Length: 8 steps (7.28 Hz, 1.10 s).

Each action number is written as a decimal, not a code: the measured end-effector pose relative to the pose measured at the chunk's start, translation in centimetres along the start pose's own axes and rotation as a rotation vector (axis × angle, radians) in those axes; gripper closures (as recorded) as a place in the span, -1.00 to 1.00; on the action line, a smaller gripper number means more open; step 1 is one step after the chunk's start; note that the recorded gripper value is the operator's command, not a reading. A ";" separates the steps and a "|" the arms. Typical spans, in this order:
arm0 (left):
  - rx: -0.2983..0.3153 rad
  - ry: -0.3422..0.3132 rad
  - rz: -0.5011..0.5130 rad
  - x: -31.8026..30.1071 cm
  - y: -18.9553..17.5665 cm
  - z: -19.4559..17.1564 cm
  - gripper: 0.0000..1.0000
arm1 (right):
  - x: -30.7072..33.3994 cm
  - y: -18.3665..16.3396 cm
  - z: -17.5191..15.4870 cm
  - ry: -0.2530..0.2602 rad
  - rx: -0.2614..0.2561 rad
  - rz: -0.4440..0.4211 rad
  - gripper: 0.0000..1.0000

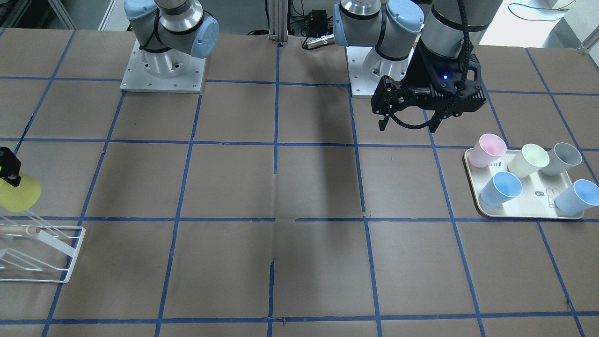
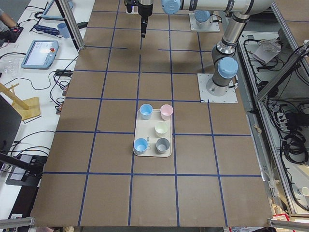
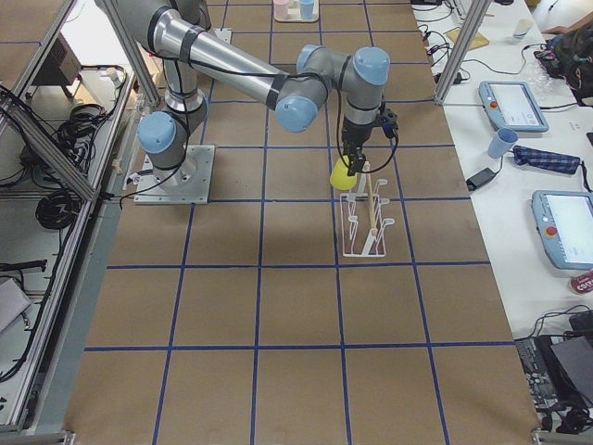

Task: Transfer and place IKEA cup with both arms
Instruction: 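Lift the yellow cup off the rack with the right gripper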

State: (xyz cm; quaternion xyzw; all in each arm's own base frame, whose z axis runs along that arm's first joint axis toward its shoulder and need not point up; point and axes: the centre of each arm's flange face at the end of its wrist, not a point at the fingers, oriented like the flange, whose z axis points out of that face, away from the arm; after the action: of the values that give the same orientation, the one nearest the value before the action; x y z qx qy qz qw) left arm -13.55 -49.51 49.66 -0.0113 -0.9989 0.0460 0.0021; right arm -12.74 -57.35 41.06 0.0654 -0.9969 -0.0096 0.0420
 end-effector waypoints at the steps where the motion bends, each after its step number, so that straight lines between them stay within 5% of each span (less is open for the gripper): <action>1: -0.001 0.001 0.000 0.0 0.0 0.0 -1.00 | -0.8 0.8 -1.7 -0.008 0.005 -0.007 0.69; 3: -0.003 0.007 -0.004 -0.1 0.0 0.2 -1.00 | -5.3 2.9 -5.4 -0.155 0.046 -0.041 0.70; 5: -0.007 0.040 -0.026 -0.8 -0.1 0.2 -1.00 | -10.3 3.8 -7.2 -0.462 0.097 -0.040 0.70; 7: -0.027 0.206 -0.101 -2.6 -0.3 0.1 -1.00 | -15.1 3.2 -8.1 -0.757 0.152 -0.025 0.76; 8: -0.051 0.344 -0.164 -3.9 -0.4 0.2 -1.00 | -18.7 2.7 -8.7 -0.888 0.180 -0.045 0.76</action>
State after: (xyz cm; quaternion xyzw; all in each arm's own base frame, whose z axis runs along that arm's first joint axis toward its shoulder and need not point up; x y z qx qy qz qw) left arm -9.66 -50.04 49.48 0.0623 -0.9823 0.0176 0.1761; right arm 6.17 -52.38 48.29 0.0799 -0.9135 0.0493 -0.3958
